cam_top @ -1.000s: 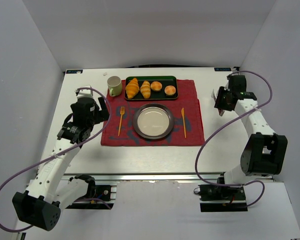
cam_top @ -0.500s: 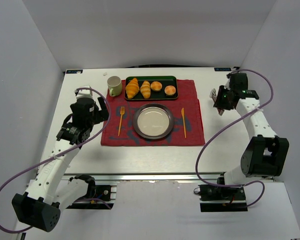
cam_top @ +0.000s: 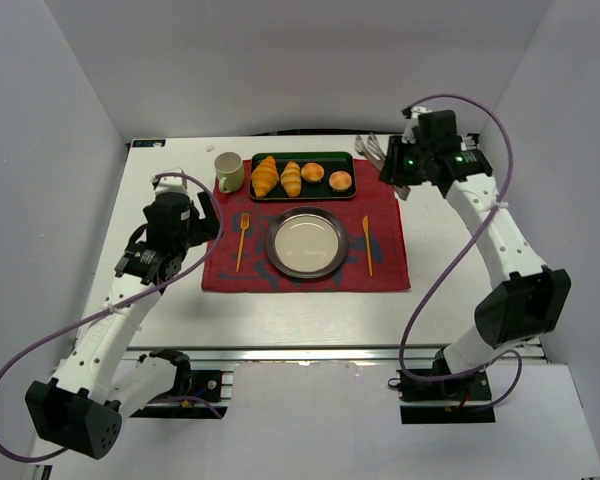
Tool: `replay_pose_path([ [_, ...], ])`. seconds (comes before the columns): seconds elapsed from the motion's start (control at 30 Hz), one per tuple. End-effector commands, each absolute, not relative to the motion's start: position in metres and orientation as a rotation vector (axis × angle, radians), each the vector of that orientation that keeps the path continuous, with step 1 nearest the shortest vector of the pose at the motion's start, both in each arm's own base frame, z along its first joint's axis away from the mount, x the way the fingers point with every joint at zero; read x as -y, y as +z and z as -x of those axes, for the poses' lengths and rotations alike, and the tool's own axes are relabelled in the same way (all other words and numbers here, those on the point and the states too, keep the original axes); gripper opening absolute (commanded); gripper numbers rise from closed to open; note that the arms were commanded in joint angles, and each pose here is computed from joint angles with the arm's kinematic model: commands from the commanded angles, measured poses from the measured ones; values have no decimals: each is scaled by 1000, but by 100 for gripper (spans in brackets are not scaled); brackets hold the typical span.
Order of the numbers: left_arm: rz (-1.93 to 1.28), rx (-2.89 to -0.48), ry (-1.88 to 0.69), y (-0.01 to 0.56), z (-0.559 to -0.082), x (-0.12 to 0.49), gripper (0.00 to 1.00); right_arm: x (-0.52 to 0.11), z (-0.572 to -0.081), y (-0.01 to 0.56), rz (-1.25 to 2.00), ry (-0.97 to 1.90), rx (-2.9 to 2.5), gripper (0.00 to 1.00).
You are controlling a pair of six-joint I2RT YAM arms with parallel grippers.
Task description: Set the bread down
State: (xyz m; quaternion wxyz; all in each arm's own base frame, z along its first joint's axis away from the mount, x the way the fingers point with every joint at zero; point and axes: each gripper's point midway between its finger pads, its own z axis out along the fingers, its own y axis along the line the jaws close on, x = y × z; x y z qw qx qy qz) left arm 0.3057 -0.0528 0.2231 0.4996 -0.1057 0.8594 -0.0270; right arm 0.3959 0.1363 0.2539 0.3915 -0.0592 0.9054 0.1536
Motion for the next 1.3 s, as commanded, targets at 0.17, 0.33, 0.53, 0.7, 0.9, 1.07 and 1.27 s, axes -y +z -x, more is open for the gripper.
replay_pose_path([
  [0.17,276,-1999,-95,265,-314,55,98,-235,-411,263,332,573,-2261,43],
  [0.33,282,-1997,-84,268,-312,52,98,-275,-416,237,402,605,-2298,44],
  [0.53,287,-2001,-57,268,-308,47,98,-296,-417,202,437,604,-2355,44],
  [0.7,285,-2004,-49,268,-307,46,98,-294,-415,177,432,584,-2396,50],
  [0.9,282,-2009,-49,266,-307,46,98,-297,-419,156,424,574,-2427,52],
  [1.07,278,-2010,-33,266,-307,44,98,-298,-425,141,414,549,-2455,52],
  [1.27,274,-2013,-18,266,-306,43,98,-297,-424,115,413,533,-2508,51],
])
